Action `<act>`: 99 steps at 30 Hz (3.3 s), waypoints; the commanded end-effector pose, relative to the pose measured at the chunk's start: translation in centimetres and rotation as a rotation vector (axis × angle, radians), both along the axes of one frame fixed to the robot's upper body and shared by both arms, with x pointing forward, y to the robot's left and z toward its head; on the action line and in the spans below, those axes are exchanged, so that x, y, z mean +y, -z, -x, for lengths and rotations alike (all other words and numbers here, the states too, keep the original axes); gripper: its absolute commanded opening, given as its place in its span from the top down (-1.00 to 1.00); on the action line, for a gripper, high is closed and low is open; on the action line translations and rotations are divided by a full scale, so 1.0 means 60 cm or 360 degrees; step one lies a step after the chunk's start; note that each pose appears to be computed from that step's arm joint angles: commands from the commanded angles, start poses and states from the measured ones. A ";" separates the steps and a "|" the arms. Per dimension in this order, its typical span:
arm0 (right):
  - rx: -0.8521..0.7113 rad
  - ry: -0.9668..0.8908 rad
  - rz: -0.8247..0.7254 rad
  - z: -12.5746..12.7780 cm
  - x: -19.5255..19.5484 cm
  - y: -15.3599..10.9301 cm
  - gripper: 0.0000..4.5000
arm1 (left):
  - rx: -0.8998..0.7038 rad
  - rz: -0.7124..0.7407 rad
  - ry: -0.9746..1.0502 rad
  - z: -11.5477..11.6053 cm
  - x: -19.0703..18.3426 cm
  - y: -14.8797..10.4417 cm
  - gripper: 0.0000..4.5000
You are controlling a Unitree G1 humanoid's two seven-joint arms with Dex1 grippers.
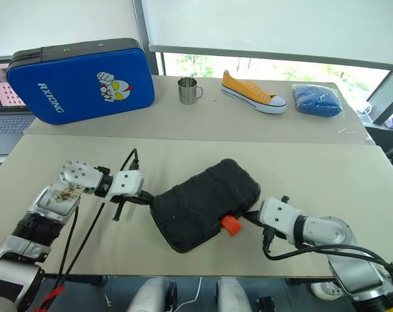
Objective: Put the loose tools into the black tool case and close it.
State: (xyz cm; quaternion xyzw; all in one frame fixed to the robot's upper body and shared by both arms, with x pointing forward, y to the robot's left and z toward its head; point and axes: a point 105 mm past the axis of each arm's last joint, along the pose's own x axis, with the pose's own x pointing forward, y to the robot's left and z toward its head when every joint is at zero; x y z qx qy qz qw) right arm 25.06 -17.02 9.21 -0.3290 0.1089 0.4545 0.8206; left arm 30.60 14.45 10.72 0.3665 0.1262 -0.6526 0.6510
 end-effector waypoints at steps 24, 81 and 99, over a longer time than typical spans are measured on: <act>0.0131 -0.0015 -0.0417 0.068 -0.001 -0.081 1.00 | 0.0058 -0.0049 0.0530 0.024 -0.203 0.006 0.99; 0.0128 0.0124 -0.0716 0.009 0.099 -0.074 1.00 | -0.0035 0.0072 0.0475 0.005 -0.230 -0.011 0.99; 0.0399 -0.0164 -0.0398 0.075 -0.018 -0.149 0.20 | 0.0141 0.0239 -0.0138 -0.016 -0.011 -0.113 0.18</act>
